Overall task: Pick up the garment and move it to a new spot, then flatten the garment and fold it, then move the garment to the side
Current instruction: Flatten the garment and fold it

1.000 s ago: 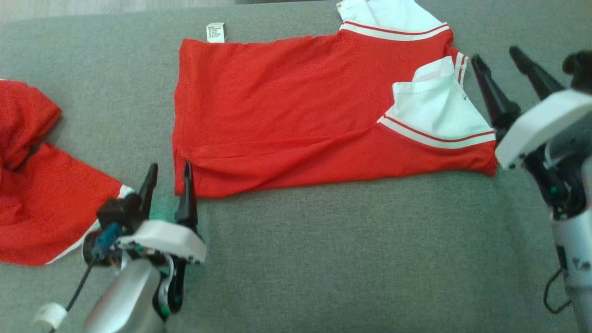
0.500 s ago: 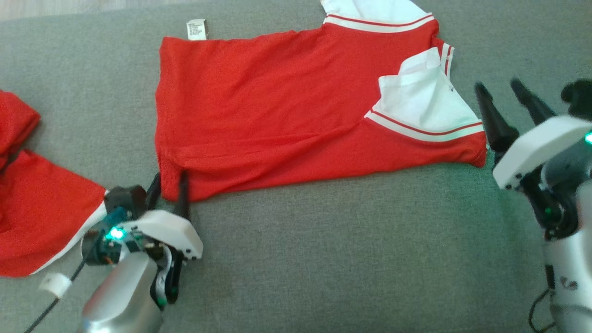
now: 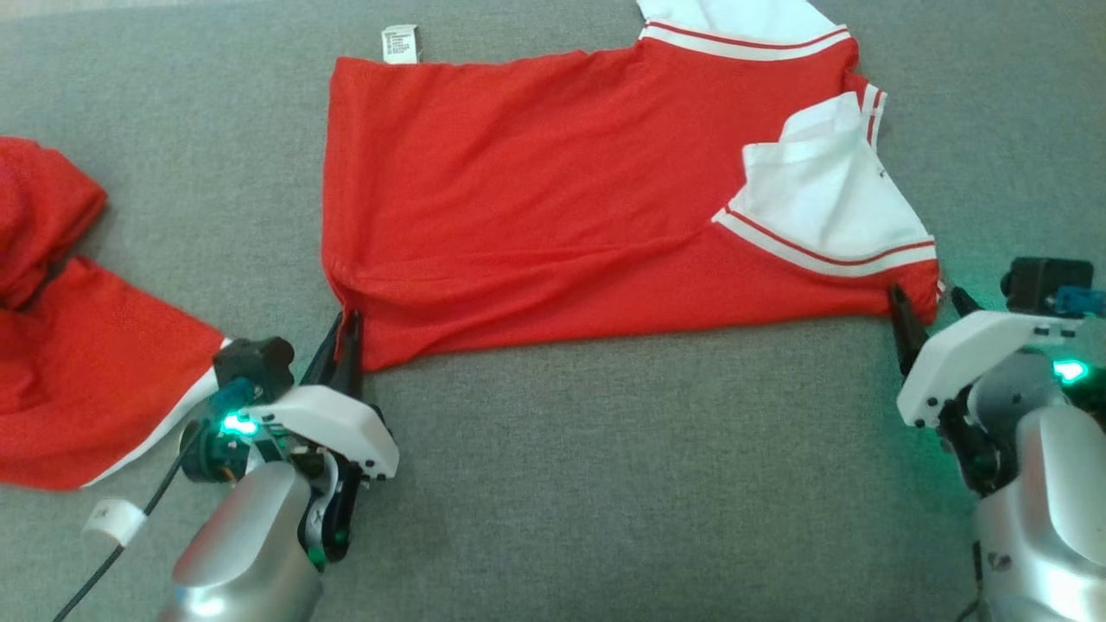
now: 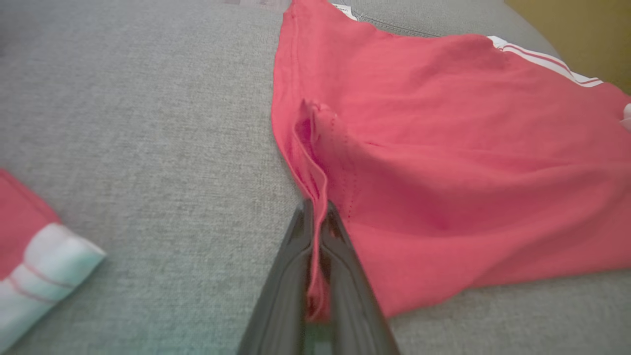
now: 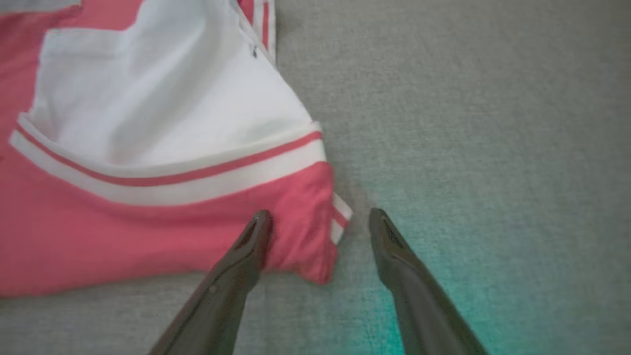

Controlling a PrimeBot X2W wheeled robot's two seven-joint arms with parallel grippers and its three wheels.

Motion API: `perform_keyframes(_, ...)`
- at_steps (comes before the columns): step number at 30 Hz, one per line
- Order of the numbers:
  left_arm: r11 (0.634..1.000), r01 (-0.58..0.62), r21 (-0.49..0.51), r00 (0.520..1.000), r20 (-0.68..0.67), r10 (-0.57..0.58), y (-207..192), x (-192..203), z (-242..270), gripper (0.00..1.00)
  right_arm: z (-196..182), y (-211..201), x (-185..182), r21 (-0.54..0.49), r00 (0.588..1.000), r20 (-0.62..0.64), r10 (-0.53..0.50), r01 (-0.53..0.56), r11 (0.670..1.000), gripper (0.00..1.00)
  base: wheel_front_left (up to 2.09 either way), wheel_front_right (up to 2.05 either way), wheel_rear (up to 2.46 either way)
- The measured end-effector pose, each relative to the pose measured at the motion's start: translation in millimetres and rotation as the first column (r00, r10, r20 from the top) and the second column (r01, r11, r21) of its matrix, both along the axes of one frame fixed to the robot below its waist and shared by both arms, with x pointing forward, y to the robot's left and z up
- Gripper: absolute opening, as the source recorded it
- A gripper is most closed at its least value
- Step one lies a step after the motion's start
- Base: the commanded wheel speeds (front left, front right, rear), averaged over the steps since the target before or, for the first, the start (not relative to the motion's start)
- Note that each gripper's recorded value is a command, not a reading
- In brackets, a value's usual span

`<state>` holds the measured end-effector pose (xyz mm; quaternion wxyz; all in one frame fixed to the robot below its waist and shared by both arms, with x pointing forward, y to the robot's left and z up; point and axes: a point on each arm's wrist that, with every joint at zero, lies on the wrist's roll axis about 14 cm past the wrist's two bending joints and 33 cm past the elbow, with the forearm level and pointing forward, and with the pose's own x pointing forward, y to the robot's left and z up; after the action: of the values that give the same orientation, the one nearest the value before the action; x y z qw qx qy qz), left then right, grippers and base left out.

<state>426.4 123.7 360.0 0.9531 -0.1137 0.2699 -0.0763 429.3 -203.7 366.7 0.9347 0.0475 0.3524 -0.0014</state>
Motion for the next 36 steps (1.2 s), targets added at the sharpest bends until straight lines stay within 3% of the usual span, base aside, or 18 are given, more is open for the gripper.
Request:
perform_keyframes(5, 1.0, 0.003, 0.0, 1.0, 0.01, -0.003, 0.5, -1.7, 1.3, 0.0, -0.2, 9.3, 5.5, -0.006, 1.0, -0.005, 0.022, -0.022, 1.0, 1.0, 0.0, 0.0, 0.0)
perform_keyframes(6, 1.0, 0.004, 0.0, 1.0, 0.01, -0.004, 0.4, -2.0, 1.0, 0.0, -0.5, 11.9, 5.4, -0.007, 0.999, -0.009, 0.032, -0.032, 0.999, 0.64, 0.0, 0.0, 0.0)
perform_keyframes(7, 1.0, 0.005, 0.001, 1.0, 0.009, -0.005, 0.1, -2.2, 1.0, 0.0, -0.6, 13.3, 4.8, -0.009, 0.999, -0.01, 0.038, -0.038, 0.999, 0.06, 0.0, 0.0, 0.0)
perform_keyframes(8, 1.0, 0.009, 0.0, 1.0, 0.009, -0.009, -0.6, -2.7, 1.2, 0.0, -0.4, 13.8, 4.0, -0.008, 0.999, -0.011, 0.039, -0.039, 0.999, 0.0, 0.0, 0.0, 0.0)
perform_keyframes(19, 0.999, 0.008, -0.051, 1.0, 0.022, -0.007, -0.9, -24.1, 15.9, 0.0, 40.6, 9.7, -16.9, 0.028, 0.997, 0.081, 0.006, -0.008, 1.0, 0.0, 0.0, 0.0, 0.0)
perform_keyframes(30, 0.997, 0.004, -0.073, 0.994, -0.108, -0.012, 0.7, -86.1, 12.7, 0.0, 34.7, -7.1, -98.0, 0.055, 0.997, -0.058, -0.047, 0.05, 0.997, 0.0, 0.0, 0.0, 0.0)
perform_keyframes(31, 0.997, 0.001, -0.075, 0.992, -0.127, -0.011, 0.9, -92.4, 11.6, 0.0, 34.4, -7.4, -102.9, 0.06, 0.997, -0.065, -0.05, 0.054, 0.997, 0.11, 0.0, 0.0, 0.0)
perform_keyframes(32, 0.997, -0.004, -0.078, 0.99, -0.143, -0.007, 0.9, -98.4, 10.5, 0.0, 33.8, -7.9, -106.8, 0.063, 0.996, -0.071, -0.053, 0.057, 0.996, 0.83, 0.0, 0.0, 0.0)
perform_keyframes(33, 0.997, -0.008, -0.08, 0.988, -0.152, -0.004, 0.4, -102.6, 10.2, 0.22, 32.9, -7.9, -109.4, 0.068, 0.996, -0.075, -0.055, 0.06, 0.996, 1.0, 0.0, 0.0, 0.0)
perform_keyframes(34, 0.997, -0.011, -0.082, 0.987, -0.159, -0.002, -0.4, -105.6, 10.4, 0.96, 32.5, -7.8, -110.4, 0.08, 0.995, -0.075, -0.059, 0.065, 0.995, 1.0, 0.0, 0.0, 0.0)
perform_keyframes(36, 0.997, -0.011, -0.079, 0.987, -0.162, -0.002, 0.0, -108.6, 11.7, 1.0, 33.1, -9.8, -110.8, 0.09, 0.995, -0.07, -0.071, 0.077, 0.993, 1.0, 0.0, 0.0, 0.0)
